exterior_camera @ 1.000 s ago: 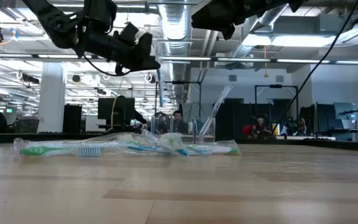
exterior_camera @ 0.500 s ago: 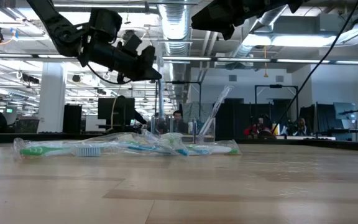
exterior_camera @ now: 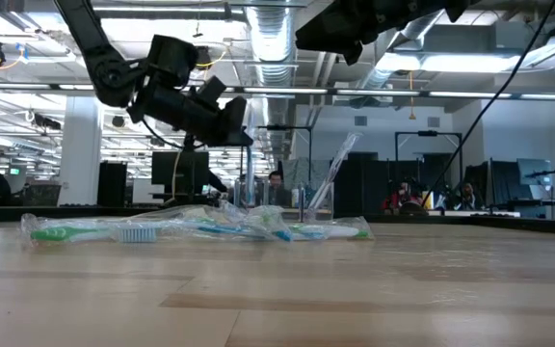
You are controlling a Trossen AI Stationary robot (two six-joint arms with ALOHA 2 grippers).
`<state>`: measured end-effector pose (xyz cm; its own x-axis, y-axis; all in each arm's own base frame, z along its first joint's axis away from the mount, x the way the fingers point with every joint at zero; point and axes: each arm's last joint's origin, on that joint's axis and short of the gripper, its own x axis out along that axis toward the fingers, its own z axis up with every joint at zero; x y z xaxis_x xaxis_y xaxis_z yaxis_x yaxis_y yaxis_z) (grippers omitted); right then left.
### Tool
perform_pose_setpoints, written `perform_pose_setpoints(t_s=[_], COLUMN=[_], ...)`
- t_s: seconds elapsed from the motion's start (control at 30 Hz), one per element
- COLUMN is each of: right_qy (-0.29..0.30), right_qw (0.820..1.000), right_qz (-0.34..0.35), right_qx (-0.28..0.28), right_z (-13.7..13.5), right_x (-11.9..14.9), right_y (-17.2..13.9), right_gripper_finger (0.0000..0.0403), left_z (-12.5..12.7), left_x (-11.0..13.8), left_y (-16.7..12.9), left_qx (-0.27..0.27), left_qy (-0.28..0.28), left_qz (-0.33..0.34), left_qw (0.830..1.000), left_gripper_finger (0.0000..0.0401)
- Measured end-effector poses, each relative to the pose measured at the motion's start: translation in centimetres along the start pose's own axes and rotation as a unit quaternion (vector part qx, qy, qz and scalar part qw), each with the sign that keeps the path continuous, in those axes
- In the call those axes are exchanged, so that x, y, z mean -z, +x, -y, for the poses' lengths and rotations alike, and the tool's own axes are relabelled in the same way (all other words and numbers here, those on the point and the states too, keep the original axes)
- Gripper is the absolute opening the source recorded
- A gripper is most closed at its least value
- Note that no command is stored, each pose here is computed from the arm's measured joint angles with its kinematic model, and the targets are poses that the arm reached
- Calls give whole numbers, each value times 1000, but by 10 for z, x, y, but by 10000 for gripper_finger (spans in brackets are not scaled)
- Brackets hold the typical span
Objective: Pick & Place toothbrushing station
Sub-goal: Put the blue toothbrush into the transparent organizer
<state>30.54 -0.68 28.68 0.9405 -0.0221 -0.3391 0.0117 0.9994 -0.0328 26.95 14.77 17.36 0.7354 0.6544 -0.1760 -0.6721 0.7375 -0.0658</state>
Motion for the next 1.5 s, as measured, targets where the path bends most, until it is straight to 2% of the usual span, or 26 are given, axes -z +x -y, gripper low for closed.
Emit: perform_pose_setpoints(t_s=[0.33,0.67,0.9,1.1,1.33,1.5], right_qy=[0,0,0,0,0,0], right_qw=[1000,1000,1000,1000,1000,1000], right_qz=[2,2,2,2,2,2], right_qx=[0,0,0,0,0,0], right_z=[0,0,0,0,0,0], right_x=[-1,0,-1,0,0,-1], right_y=[0,0,0,0,0,0], right_gripper_finger=[95,95,95,95,95,95], left_z=[0,0,-1,-1,-2,-4], left_x=[12,12,15,18,18,18], left_y=[5,5,5,5,5,4], left_qx=[-2,-2,-6,-15,-19,-57], left_qy=[3,1,-30,-27,-27,-25], left_qz=[-22,-22,-37,-50,-49,-43], left_qw=[1000,1000,999,998,998,997], left_gripper_finger=[13,36,55,85,140,170])
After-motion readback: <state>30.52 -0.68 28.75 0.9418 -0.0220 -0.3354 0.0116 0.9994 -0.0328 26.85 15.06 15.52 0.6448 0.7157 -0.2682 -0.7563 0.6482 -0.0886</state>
